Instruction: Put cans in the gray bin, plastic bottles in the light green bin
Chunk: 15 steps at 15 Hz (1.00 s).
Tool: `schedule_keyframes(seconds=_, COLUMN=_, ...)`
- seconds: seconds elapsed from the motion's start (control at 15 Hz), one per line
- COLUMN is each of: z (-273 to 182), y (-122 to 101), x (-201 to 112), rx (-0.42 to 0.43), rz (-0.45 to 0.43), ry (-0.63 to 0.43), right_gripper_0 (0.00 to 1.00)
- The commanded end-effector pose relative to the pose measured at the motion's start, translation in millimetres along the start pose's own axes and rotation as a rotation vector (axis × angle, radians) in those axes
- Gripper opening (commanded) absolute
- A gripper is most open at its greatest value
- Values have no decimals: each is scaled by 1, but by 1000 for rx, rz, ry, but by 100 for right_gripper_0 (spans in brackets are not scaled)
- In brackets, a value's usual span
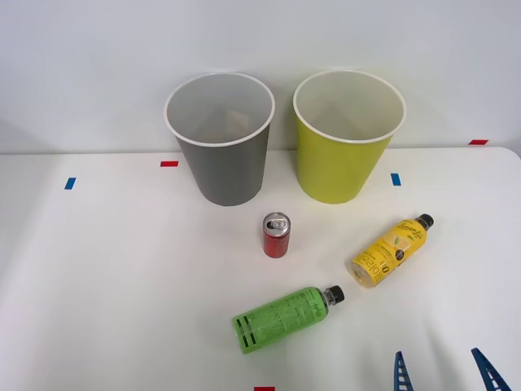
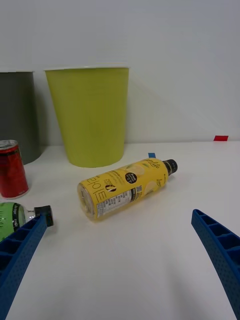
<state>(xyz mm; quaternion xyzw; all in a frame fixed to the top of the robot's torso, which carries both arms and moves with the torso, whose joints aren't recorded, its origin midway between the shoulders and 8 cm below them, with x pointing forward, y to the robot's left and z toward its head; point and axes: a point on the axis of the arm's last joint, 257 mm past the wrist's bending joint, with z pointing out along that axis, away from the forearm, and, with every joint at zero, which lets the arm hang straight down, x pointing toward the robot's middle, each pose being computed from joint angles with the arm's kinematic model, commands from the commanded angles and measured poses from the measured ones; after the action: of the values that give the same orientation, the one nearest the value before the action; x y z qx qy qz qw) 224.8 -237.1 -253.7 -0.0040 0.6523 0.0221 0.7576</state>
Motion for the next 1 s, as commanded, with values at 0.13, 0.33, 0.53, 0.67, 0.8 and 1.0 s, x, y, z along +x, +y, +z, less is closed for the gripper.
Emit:
schedule_keyframes(seconds=0.13, z=-1, y=-2, x=-3, rx=-8, rz=-16, ry=-10, right_gripper_0=100)
schedule_keyframes(seconds=0.33, z=-1, y=-2, x=-3, rx=-8, rz=-16, ry=-10, right_gripper_0=100)
schedule_keyframes(seconds=0.53, z=-1, y=-2, x=-3, rx=-8, rz=-16, ry=-10, right_gripper_0=100)
schedule_keyframes(seconds=0.67, z=-1, y=-2, x=-3, rx=-8, rz=-16, ry=-10, right_gripper_0=100)
schedule_keyframes(seconds=0.8, z=-1, y=-2, x=-3, rx=-8, rz=-16, ry=-10, right_gripper_0=100)
schedule_keyframes(seconds=1.0, z=-1, y=-2, x=-3, rx=-8, rz=-16, ry=-10, right_gripper_0=100)
